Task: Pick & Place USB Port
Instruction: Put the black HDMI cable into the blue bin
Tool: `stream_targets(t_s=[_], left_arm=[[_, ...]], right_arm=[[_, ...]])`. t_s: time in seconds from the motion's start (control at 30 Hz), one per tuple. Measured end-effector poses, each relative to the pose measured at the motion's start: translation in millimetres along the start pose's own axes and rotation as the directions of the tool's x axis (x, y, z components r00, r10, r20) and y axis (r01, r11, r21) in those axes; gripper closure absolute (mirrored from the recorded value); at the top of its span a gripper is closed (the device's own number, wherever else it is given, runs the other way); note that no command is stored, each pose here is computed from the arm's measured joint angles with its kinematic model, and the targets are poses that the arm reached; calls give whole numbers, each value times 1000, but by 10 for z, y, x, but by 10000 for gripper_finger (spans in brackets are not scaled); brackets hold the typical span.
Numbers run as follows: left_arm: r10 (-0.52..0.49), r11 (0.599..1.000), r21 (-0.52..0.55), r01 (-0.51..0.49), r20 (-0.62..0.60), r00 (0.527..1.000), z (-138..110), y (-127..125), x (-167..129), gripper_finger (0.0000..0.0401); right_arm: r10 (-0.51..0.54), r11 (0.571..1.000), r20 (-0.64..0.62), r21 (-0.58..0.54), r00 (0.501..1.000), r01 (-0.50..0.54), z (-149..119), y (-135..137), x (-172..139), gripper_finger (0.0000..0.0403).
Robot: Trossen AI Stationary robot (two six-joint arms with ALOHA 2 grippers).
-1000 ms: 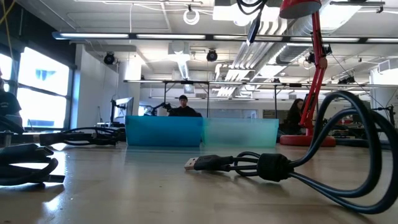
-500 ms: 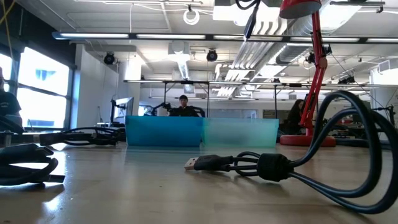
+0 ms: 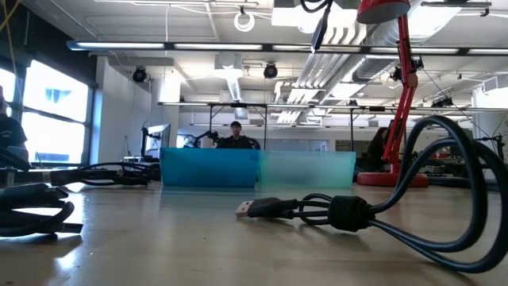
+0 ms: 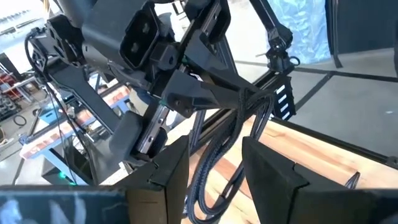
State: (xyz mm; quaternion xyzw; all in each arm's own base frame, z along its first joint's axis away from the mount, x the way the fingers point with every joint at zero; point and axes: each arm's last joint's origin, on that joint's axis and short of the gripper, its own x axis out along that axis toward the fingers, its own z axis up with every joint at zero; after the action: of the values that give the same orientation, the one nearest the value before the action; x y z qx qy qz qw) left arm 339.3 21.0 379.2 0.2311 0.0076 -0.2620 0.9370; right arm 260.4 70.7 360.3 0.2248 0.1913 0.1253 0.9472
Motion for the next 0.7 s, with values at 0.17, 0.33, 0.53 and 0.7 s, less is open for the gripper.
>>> stream_targets(t_s=[0.17, 0.33, 0.53, 0.7], left_arm=[[-3, 1000, -4, 3, -4, 1000, -6, -3, 0, 256], [-4, 1000, -30, 3, -6, 1000, -8, -5, 0, 256], [-28, 998, -61, 28, -1, 1000, -57, -20, 65, 256], [-70, 995, -64, 72, 23, 997, -108, -44, 171, 256]], right_arm=[[-1, 1000, 0, -3, 1000, 1, 1, -2, 0, 403], [-1, 1000, 0, -3, 1000, 1, 1, -2, 0, 403], [-8, 1000, -13, -1, 1000, 8, -19, -17, 47, 403], [-3, 1000, -45, 4, 999, 3, -56, -45, 139, 403]])
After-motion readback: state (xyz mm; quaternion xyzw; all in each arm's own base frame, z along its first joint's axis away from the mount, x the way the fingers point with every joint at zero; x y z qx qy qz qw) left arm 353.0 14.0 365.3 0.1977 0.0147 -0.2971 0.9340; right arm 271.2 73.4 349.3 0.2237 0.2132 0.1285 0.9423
